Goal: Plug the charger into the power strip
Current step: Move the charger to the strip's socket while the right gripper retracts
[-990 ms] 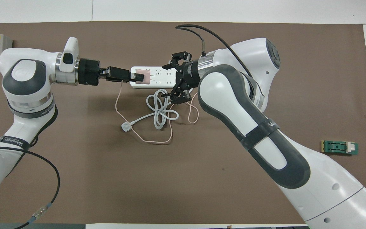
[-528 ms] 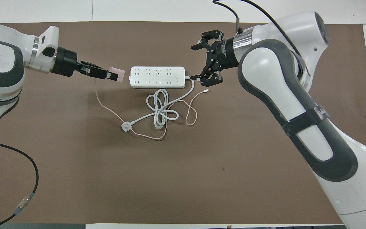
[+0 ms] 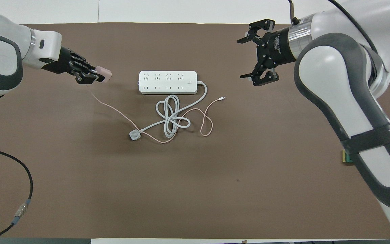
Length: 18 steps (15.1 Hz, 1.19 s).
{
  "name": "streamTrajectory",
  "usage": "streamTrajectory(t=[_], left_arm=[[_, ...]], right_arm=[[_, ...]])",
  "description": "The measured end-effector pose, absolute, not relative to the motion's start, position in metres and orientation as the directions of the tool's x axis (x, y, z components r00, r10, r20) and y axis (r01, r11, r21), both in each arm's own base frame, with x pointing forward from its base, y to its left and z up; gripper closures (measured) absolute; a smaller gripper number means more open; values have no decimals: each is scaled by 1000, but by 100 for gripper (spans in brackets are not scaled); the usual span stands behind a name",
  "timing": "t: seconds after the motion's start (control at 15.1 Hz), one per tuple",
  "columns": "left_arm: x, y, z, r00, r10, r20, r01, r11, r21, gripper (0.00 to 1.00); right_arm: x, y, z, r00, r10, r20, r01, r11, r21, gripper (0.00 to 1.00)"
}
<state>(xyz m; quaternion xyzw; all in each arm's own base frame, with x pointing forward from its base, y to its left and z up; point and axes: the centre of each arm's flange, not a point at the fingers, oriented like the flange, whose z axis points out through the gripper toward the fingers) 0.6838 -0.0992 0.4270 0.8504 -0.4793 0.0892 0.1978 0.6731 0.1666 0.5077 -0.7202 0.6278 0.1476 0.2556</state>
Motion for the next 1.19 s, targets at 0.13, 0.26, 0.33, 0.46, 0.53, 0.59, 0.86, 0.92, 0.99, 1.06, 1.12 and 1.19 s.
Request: streamTrajectory(t=[0.13,0.26,0.33,0.46,0.53,0.59,0.86,0.92,0.99,1.06,1.12,1.19], left_arm=[[688,-120,424,398,-865,306,-917,-379,121,71],[688,-144,421,316,-903,290,-948,-311,63,71],[687,-155,423,290,-912,289,-956,-288,51,71],[686,-175,430,240,-929,280,-970,-242,29,71],[684,-186,433,216,-938,271,-975,-220,17,71],[682,-197,435,194,-945,264,-980,-200,6,71],[676,-225,437,99,-981,167,-992,-110,-60,71],[675,-229,434,85,-985,151,-993,-95,-64,71],[673,-235,431,73,-988,139,-995,-82,-63,71],[671,-239,426,61,-990,124,-996,-69,-61,71],[670,-242,422,48,-993,107,-996,-55,-63,71],[669,-245,421,39,-995,94,-997,-45,-68,71]], right_arm=[[671,153,511,232,-844,-484,-968,-150,-202,0],[668,144,513,322,-843,-430,-943,-249,-219,0],[666,139,514,371,-836,-404,-926,-302,-225,0],[662,124,516,469,-810,-351,-882,-409,-235,0],[661,114,518,523,-789,-320,-851,-468,-238,0],[658,101,521,586,-759,-283,-809,-536,-240,0],[649,63,536,794,-590,-143,-607,-764,-218,0],[647,57,539,830,-545,-117,-558,-804,-208,0],[644,53,543,859,-502,-99,-511,-836,-199,0],[640,50,548,886,-456,-82,-463,-868,-182,0],[637,48,552,910,-409,-66,-414,-896,-161,0],[632,46,557,934,-355,-49,-358,-924,-134,0]])
